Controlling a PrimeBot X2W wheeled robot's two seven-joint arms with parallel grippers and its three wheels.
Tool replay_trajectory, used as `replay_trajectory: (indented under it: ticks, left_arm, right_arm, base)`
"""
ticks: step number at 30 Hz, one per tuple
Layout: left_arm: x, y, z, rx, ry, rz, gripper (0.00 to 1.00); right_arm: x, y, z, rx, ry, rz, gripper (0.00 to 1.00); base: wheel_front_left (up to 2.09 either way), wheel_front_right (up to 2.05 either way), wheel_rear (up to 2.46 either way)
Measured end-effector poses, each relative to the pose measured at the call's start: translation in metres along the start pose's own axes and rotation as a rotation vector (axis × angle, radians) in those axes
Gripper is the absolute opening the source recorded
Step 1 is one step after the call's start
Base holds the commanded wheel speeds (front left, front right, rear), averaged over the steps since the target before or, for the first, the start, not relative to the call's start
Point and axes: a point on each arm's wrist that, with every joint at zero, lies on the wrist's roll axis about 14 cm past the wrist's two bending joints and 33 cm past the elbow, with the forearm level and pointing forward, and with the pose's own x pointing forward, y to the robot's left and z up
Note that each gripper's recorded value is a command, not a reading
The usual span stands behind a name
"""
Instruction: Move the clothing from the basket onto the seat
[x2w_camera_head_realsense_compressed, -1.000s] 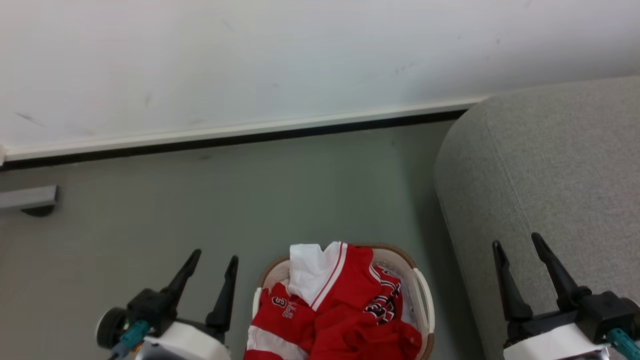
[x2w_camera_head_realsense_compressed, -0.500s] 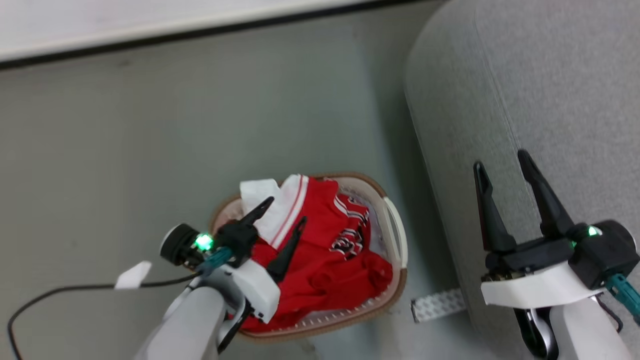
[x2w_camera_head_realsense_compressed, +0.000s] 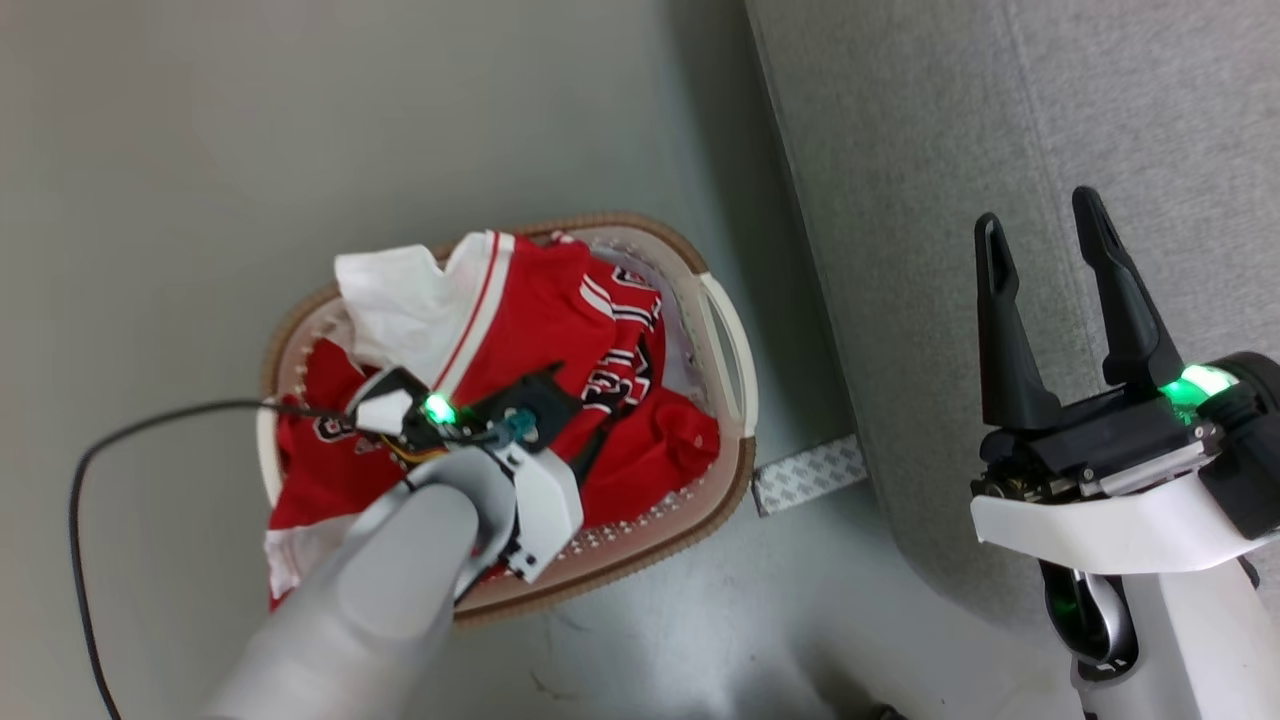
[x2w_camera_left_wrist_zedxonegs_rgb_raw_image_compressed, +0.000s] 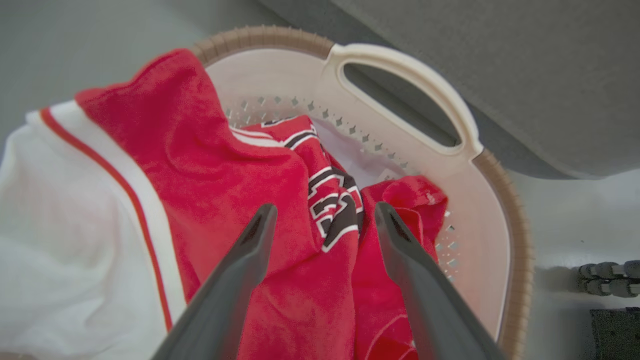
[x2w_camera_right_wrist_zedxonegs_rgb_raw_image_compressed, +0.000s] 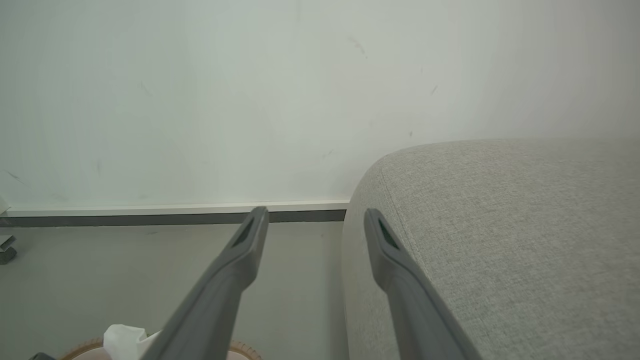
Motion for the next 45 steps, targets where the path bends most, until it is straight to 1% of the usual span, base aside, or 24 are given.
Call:
replay_trajectory:
  ticks: [6,9,13,14,15,19,23,28,32,37,45]
  left_arm:
    - [0.022,0.014,-0.051,0.045,0.163,0.002,1.00]
    - [0.031,0.023,-0.074,0.042,0.235,0.018,1.00]
    - [0.036,0.021,-0.082,0.047,0.261,0.006,1.00]
    - [0.038,0.020,-0.083,0.048,0.264,0.001,0.35]
    - [0.039,0.020,-0.082,0.049,0.262,0.000,0.00]
    - [0.038,0.016,-0.067,0.038,0.219,-0.004,0.00]
    - [0.027,0.016,-0.046,-0.035,0.147,0.033,0.00]
    - [-0.004,0.006,-0.029,-0.135,0.096,0.079,0.00]
    - [-0.031,-0.001,-0.002,-0.176,0.024,0.116,0.00]
    - [-0.067,-0.008,0.036,-0.197,-0.078,0.169,0.00]
    - [-0.121,-0.024,0.107,-0.178,-0.271,0.230,0.00]
  right_arm:
    - [0.008,-0.002,-0.022,-0.005,0.038,0.004,1.00]
    - [0.012,-0.002,-0.028,-0.010,0.044,0.010,1.00]
    - [0.012,-0.004,-0.030,-0.017,0.048,0.006,1.00]
    - [0.012,-0.005,-0.029,-0.019,0.047,0.006,1.00]
    - [0.012,-0.005,-0.029,-0.020,0.046,0.006,1.00]
    - [0.011,-0.007,-0.022,-0.018,0.031,-0.005,1.00]
    - [0.004,-0.006,-0.016,-0.003,0.025,-0.012,1.00]
    - [-0.013,-0.005,-0.005,0.006,0.019,-0.028,1.00]
    - [-0.030,0.000,0.008,0.007,0.008,-0.030,1.00]
    - [-0.053,0.008,0.024,0.011,-0.012,-0.014,1.00]
    - [-0.086,0.025,0.047,0.036,-0.054,0.036,1.00]
  base:
    - [0.00,0.00,0.00]
    - [0.00,0.00,0.00]
    - [0.00,0.00,0.00]
    - [0.00,0.00,0.00]
    - [0.00,0.00,0.00]
    - [0.00,0.00,0.00]
    - [0.00,0.00,0.00]
    - [0.00,0.00,0.00]
    - [0.00,0.00,0.00]
    - [0.00,0.00,0.00]
    - [0.00,0.00,0.00]
